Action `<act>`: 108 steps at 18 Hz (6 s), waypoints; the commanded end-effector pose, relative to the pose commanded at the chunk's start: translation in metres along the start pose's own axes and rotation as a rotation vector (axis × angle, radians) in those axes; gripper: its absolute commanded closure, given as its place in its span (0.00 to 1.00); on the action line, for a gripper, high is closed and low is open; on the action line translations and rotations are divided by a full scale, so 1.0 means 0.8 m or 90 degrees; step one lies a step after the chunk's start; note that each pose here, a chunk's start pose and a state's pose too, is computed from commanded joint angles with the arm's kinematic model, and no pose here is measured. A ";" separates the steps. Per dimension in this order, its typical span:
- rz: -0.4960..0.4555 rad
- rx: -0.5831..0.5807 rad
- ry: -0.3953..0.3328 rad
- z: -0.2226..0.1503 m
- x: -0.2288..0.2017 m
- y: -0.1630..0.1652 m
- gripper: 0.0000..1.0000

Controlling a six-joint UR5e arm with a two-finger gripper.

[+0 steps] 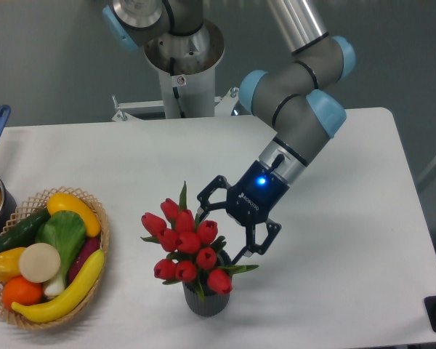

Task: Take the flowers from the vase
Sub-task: 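Lower the open gripper around the tulip stems above the vase rim, then close the gripper on the tulip stems and begin lifting, then lift the tulip bouquet up and out of the grey vase, then carry the held tulips away from the vase and hold them raised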

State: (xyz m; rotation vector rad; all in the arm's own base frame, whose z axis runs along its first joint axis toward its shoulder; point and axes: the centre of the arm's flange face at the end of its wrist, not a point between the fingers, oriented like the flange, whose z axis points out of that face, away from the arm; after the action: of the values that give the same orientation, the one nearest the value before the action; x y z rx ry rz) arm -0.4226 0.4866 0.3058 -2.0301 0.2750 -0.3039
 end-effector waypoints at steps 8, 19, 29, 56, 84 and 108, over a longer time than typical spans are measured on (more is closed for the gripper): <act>0.021 0.017 0.029 0.025 0.004 0.003 0.00; 0.038 0.018 0.036 0.040 0.010 0.001 0.39; 0.038 0.020 0.034 0.037 0.007 -0.001 0.75; -0.041 0.126 0.027 -0.039 0.012 -0.124 0.75; -0.093 0.171 -0.028 -0.137 -0.048 -0.169 0.75; 0.037 -0.167 -0.270 -0.211 -0.108 -0.018 0.83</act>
State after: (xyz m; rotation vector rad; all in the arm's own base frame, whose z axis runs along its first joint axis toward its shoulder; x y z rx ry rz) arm -0.5586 0.3804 0.3855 -2.2787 0.1118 0.2117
